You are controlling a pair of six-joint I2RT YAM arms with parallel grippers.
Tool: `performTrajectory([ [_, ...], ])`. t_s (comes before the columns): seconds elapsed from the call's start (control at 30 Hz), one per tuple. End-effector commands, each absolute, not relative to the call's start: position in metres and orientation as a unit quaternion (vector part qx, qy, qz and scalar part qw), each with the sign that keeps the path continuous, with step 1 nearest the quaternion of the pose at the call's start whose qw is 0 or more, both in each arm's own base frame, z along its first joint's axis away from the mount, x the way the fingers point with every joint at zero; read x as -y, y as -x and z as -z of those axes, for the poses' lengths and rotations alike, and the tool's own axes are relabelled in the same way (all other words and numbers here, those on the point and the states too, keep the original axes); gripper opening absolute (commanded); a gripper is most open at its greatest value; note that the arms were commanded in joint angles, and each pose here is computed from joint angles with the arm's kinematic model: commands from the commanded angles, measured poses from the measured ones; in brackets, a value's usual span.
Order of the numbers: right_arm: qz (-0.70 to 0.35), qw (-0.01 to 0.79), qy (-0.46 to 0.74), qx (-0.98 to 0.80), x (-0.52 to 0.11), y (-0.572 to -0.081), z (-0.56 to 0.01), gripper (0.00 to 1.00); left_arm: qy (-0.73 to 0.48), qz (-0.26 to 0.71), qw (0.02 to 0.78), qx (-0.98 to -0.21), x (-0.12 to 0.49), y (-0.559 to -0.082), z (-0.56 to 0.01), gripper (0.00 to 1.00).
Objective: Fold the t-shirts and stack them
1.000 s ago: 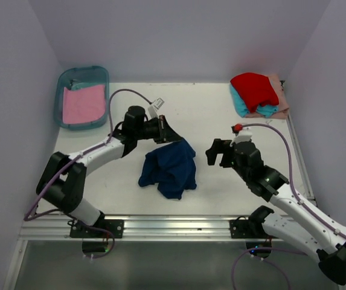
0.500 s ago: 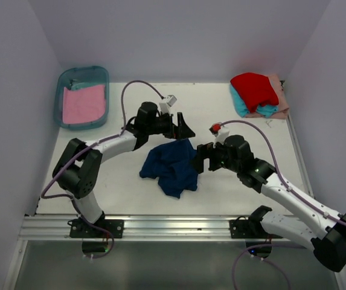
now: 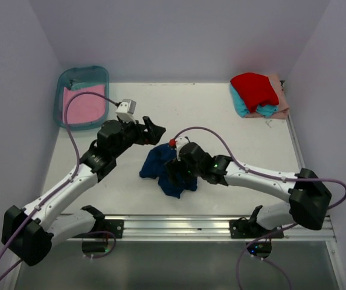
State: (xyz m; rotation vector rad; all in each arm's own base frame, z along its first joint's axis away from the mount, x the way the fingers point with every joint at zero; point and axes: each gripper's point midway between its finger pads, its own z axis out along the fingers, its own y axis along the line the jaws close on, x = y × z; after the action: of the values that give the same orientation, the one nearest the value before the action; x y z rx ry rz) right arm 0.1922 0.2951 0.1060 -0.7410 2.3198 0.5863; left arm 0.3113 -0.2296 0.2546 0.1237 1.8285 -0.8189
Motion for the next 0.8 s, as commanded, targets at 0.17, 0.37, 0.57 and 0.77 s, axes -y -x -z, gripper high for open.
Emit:
performTrajectory([
  [0.17, -0.055, 0.344, 0.252, -0.903, -0.305, -0.240, -0.089, 0.92, 0.002, 0.249, 0.517, -0.819, 0.174, -0.283, -0.203, 1.00],
  [0.37, 0.003, 0.336, 0.225, -0.915, -0.303, -0.254, -0.069, 0.28, 0.014, 0.245, 0.489, -0.837, 0.166, -0.266, -0.173, 1.00],
  [0.57, -0.010, 0.372, 0.197, -0.907, -0.294, -0.256, -0.098, 0.00, 0.041, 0.186, 0.413, -0.890, 0.147, -0.248, -0.117, 1.00],
  [0.77, 0.023, 0.458, 0.132, -0.879, -0.246, -0.263, -0.174, 0.00, 0.020, 0.206, 0.375, -0.904, 0.155, -0.231, -0.082, 0.95],
])
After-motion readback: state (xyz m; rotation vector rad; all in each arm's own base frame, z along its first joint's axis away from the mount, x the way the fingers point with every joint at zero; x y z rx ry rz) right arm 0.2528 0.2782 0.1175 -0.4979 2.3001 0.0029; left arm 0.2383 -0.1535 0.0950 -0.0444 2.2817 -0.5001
